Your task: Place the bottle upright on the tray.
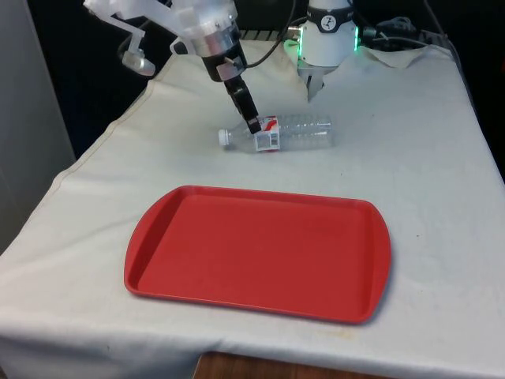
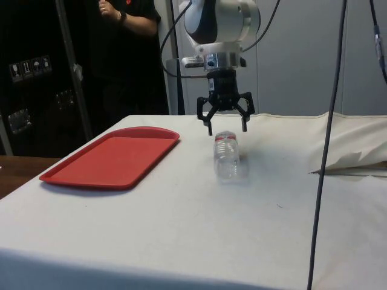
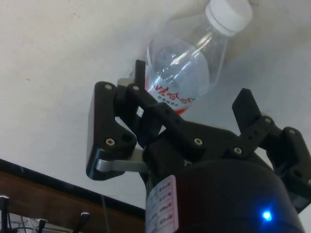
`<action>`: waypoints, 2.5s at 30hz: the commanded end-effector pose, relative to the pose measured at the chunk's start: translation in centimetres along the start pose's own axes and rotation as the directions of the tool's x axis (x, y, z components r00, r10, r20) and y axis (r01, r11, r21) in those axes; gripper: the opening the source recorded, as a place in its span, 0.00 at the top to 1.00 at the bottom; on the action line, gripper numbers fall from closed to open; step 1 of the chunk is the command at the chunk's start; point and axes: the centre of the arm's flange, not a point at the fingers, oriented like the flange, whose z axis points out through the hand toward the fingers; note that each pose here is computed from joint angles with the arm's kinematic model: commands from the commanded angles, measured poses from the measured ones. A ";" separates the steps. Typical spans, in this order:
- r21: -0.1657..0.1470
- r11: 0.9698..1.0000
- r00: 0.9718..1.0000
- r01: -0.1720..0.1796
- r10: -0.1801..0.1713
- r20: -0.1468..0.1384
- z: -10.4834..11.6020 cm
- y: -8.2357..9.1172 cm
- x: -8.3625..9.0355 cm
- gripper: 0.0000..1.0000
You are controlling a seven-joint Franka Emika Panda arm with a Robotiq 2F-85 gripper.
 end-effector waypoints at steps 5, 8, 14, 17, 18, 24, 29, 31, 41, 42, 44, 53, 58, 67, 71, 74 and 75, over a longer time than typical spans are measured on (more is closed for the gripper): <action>0.009 1.000 1.000 -0.015 0.015 0.021 0.2 -0.3 0.3 0.00; 0.013 1.000 0.999 -0.023 0.023 0.032 0.5 -0.5 0.3 0.00; 0.016 0.999 0.997 -0.040 0.039 0.059 1.0 -0.5 0.6 0.00; 0.017 0.999 0.996 -0.051 0.050 0.076 1.3 -0.4 0.9 0.00; 0.017 0.998 0.995 -0.055 0.053 0.081 1.3 -0.4 0.9 0.00; 0.015 0.998 0.993 -0.068 0.067 0.101 1.6 -0.4 1.3 0.00; 0.005 0.997 0.991 -0.080 0.079 0.108 1.8 -0.4 1.5 0.00; 0.010 0.996 0.988 -0.088 0.086 0.132 2.0 -0.4 1.8 0.00; 0.003 0.993 0.977 -0.118 0.116 0.180 2.7 -0.4 2.6 0.00; 0.003 0.993 0.976 -0.121 0.118 0.184 2.7 -0.4 2.7 0.00; 0.001 0.992 0.974 -0.126 0.124 0.192 2.8 -0.4 2.8 0.00; -0.002 0.989 0.962 -0.149 0.146 0.232 3.3 -0.3 3.3 0.00; -0.002 0.987 0.953 -0.161 0.156 0.258 3.6 -0.2 3.4 0.00; 0.001 0.984 0.939 -0.177 0.168 0.300 4.1 0.0 3.3 0.00; 0.000 0.983 0.932 -0.185 0.175 0.318 4.3 0.1 3.3 0.00; 0.000 0.982 0.927 -0.189 0.179 0.330 4.5 0.1 3.4 0.00; 0.000 0.982 0.925 -0.191 0.180 0.334 4.5 0.1 3.4 0.00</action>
